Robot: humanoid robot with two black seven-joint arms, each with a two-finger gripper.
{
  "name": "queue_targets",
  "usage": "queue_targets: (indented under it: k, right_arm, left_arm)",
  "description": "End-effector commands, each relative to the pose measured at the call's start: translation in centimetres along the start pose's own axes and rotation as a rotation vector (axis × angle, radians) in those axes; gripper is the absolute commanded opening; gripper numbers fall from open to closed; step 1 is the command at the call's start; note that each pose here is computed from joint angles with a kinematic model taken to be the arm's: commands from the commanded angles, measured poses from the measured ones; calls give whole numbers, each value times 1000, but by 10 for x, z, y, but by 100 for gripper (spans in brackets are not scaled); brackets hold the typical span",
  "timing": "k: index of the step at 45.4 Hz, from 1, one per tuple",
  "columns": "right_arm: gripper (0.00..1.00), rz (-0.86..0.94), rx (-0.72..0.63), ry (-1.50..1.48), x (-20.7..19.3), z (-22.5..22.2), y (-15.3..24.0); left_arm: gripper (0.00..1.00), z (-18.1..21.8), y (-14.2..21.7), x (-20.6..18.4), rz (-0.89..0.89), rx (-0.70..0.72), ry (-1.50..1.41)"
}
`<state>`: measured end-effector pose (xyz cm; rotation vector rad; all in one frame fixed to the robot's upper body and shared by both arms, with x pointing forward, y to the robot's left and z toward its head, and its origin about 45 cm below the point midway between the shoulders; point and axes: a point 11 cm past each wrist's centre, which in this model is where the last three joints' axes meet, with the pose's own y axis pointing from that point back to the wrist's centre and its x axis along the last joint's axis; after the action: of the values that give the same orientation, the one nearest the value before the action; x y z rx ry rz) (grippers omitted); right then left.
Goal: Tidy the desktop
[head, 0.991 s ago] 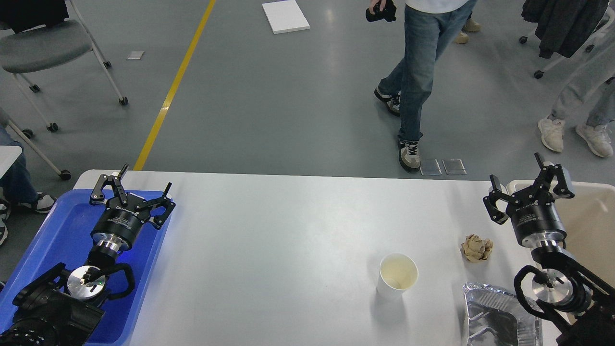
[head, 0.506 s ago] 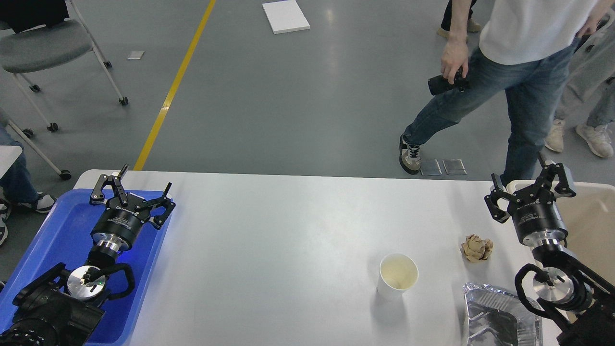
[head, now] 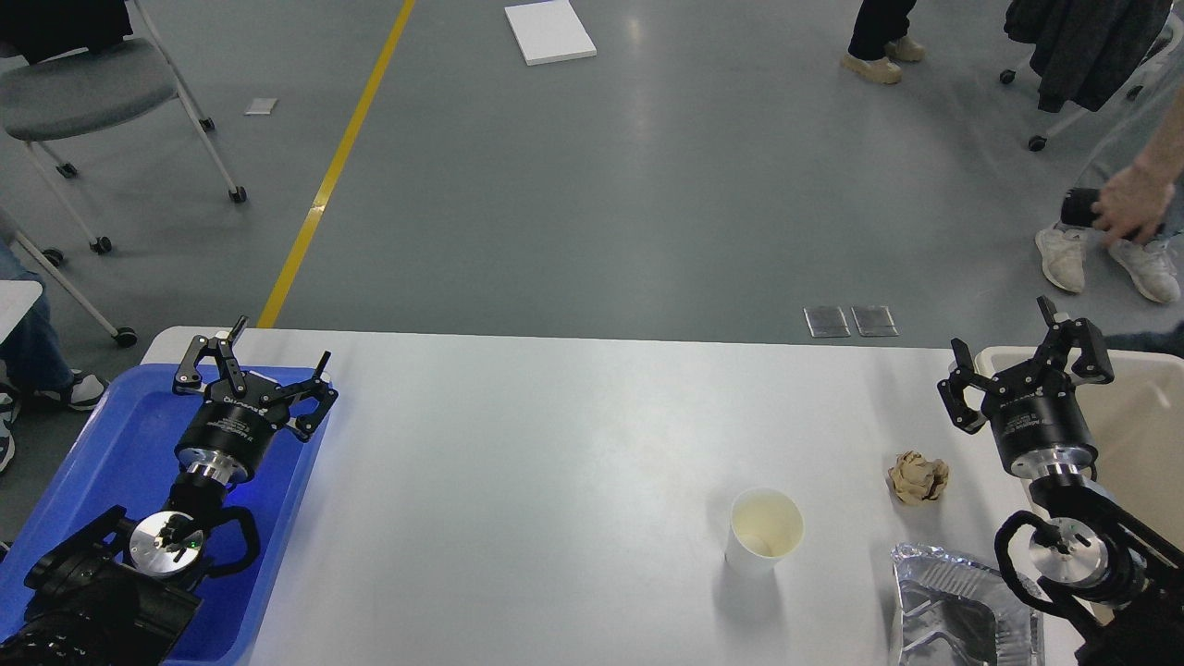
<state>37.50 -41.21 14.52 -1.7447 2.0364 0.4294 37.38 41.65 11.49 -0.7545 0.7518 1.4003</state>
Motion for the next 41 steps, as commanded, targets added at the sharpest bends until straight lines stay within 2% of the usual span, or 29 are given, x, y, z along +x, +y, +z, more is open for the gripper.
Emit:
queue_targets:
  k: [1, 9, 17, 33, 41]
  right_arm:
    - [100, -16, -2, -4, -6, 0, -1]
    - [100, -32, -3, 26, -8, -7, -3]
    - [100, -96, -48, 121, -27, -13, -5]
    - [100, -375, -231, 451, -79, 5, 4]
    - [100, -531, -279, 626, -100, -17, 0]
  left_arm:
    - [100, 0, 0, 0, 0, 0, 0]
    - [100, 0, -1, -1, -1, 0, -1]
    - [100, 0, -1, -1, -1, -1, 0]
    - [100, 0, -1, -1, -1, -1, 0]
    - [100, 0, -1, -1, -1, 0, -1]
